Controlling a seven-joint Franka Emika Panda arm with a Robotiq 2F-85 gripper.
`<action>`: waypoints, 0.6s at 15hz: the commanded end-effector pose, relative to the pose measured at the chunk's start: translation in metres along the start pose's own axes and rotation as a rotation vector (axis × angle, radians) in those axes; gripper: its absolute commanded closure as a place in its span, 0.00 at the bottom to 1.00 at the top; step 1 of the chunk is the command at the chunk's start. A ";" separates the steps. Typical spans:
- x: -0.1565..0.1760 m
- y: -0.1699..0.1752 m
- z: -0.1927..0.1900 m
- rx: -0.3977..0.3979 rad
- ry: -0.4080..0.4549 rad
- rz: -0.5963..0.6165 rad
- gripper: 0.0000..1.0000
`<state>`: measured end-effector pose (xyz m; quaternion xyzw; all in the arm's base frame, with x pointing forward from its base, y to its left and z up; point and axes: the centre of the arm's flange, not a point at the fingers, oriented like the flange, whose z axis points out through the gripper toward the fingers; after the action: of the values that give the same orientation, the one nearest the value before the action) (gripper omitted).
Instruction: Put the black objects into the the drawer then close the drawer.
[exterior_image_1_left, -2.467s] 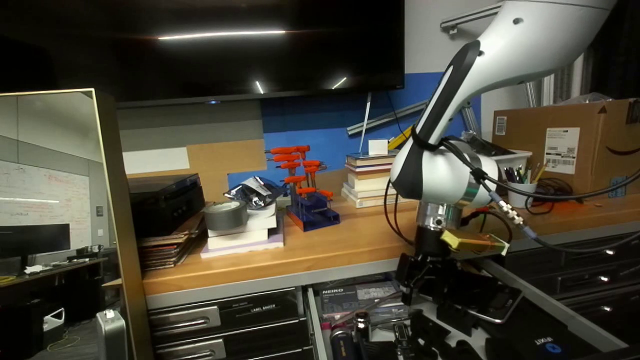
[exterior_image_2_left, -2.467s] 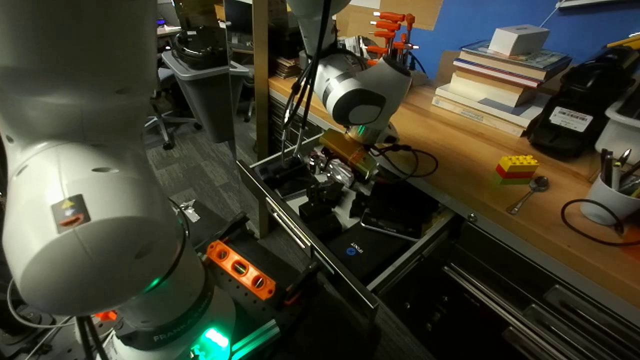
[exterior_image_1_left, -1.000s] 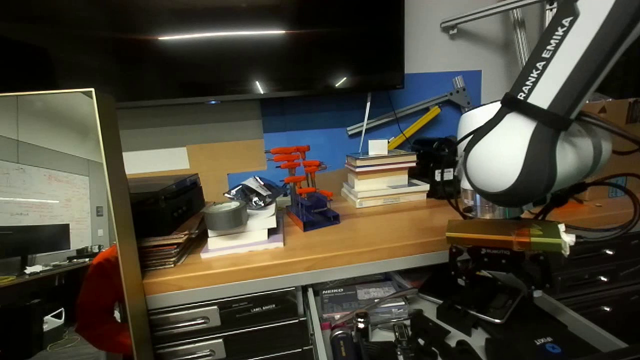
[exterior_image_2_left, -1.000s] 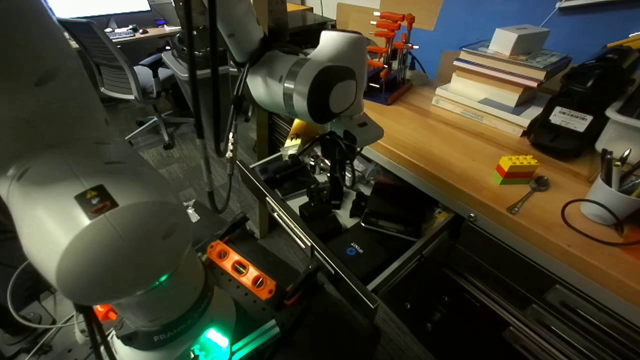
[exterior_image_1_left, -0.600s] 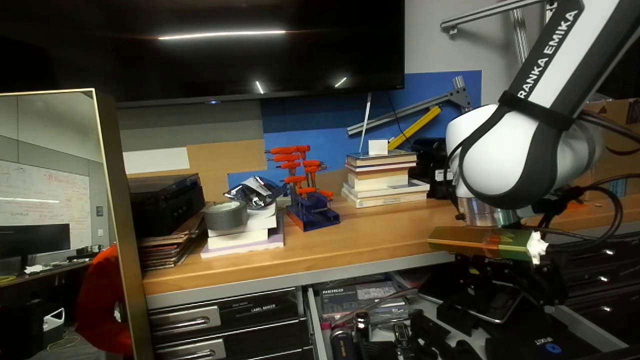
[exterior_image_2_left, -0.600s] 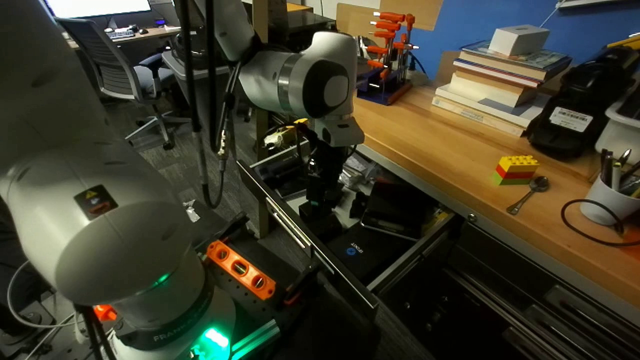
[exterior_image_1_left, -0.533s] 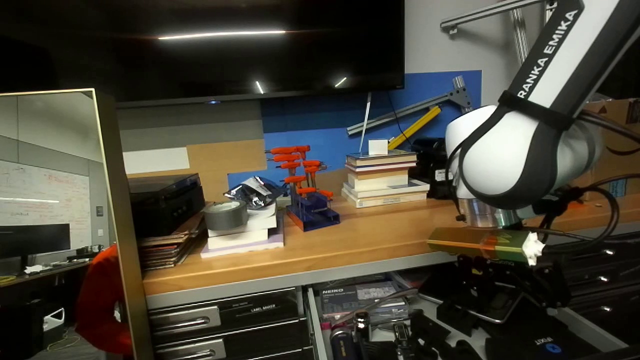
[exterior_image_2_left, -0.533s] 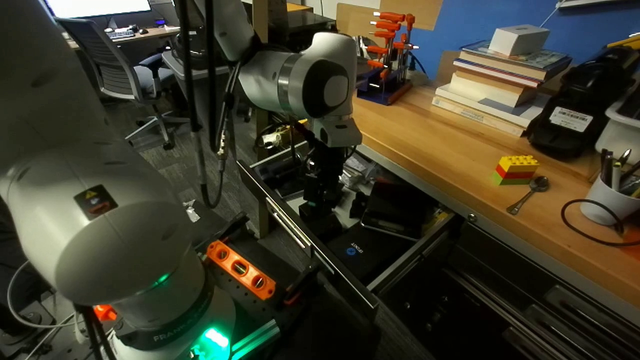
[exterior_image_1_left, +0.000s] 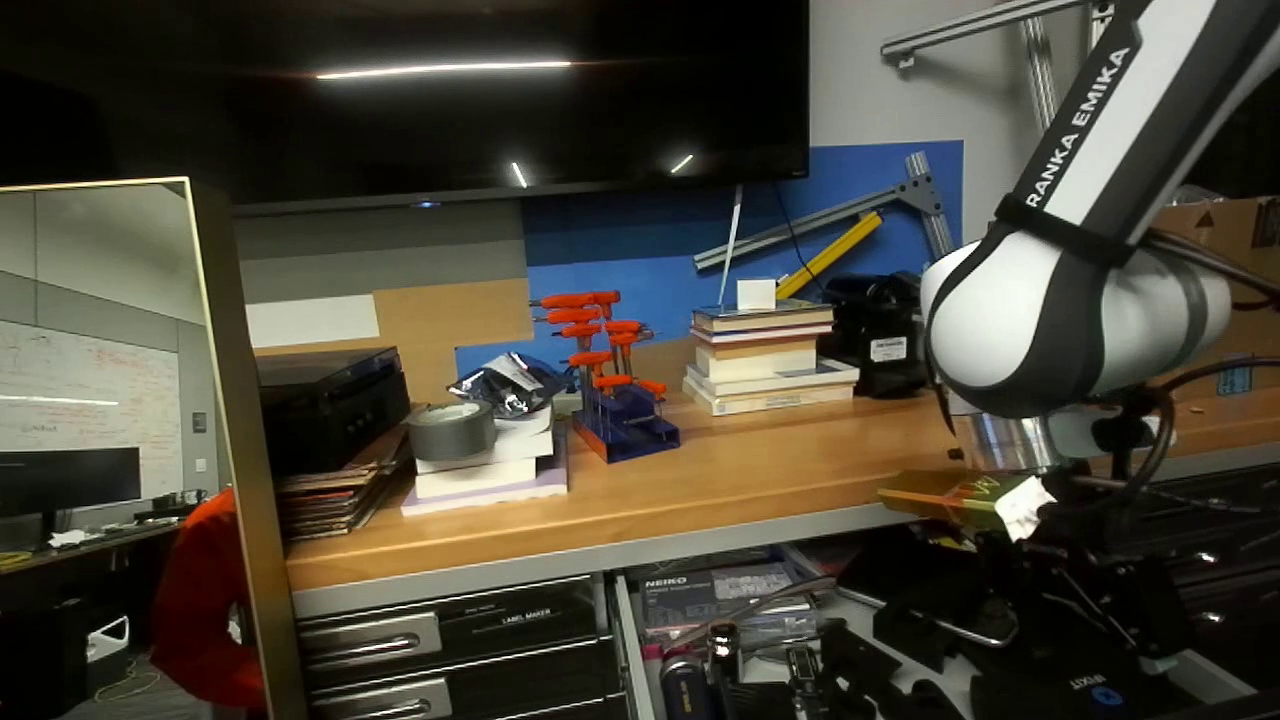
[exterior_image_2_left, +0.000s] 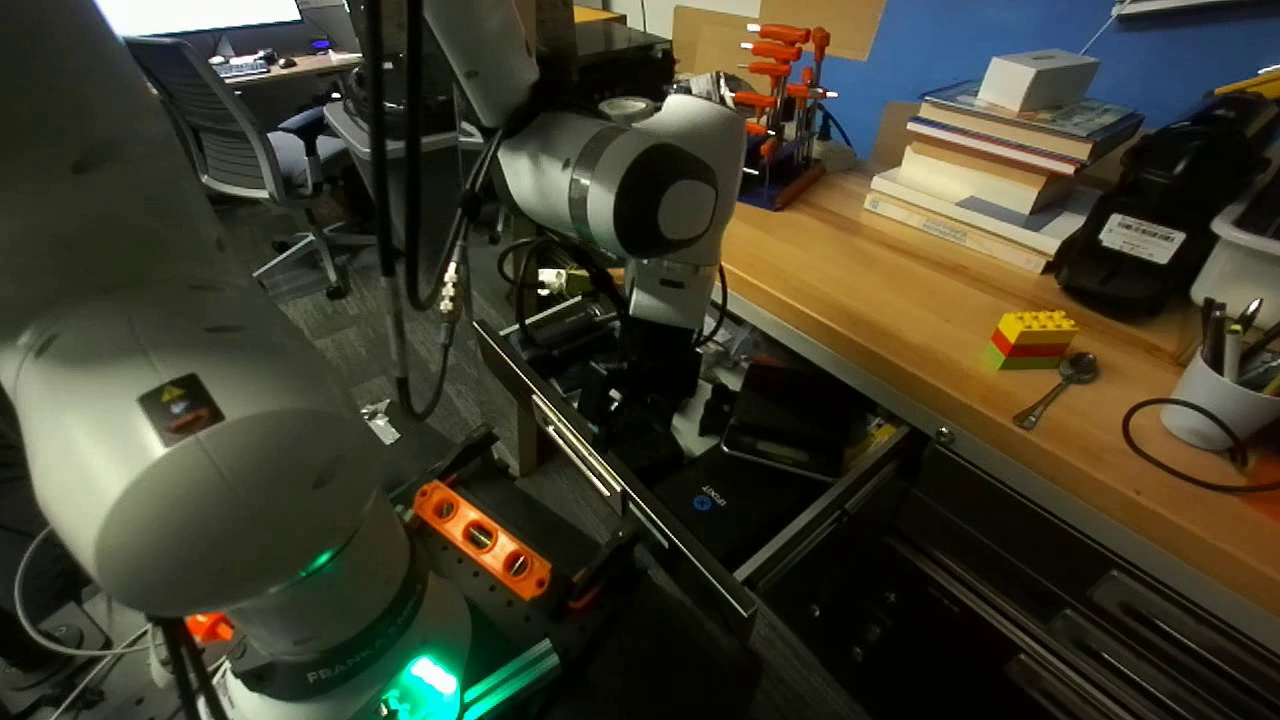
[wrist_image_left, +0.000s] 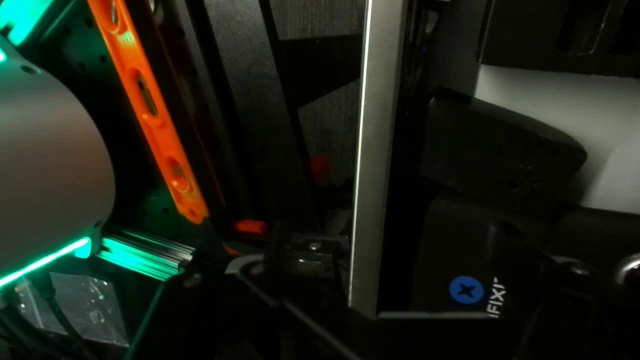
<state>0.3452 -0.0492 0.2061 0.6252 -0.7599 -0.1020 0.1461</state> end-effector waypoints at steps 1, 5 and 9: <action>0.019 0.035 0.030 -0.029 -0.115 0.114 0.00; 0.035 0.033 0.047 -0.003 -0.250 0.131 0.00; 0.051 0.032 0.071 -0.027 -0.351 0.127 0.00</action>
<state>0.3305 -0.0928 0.1699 0.5478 -0.8127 -0.1905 0.0560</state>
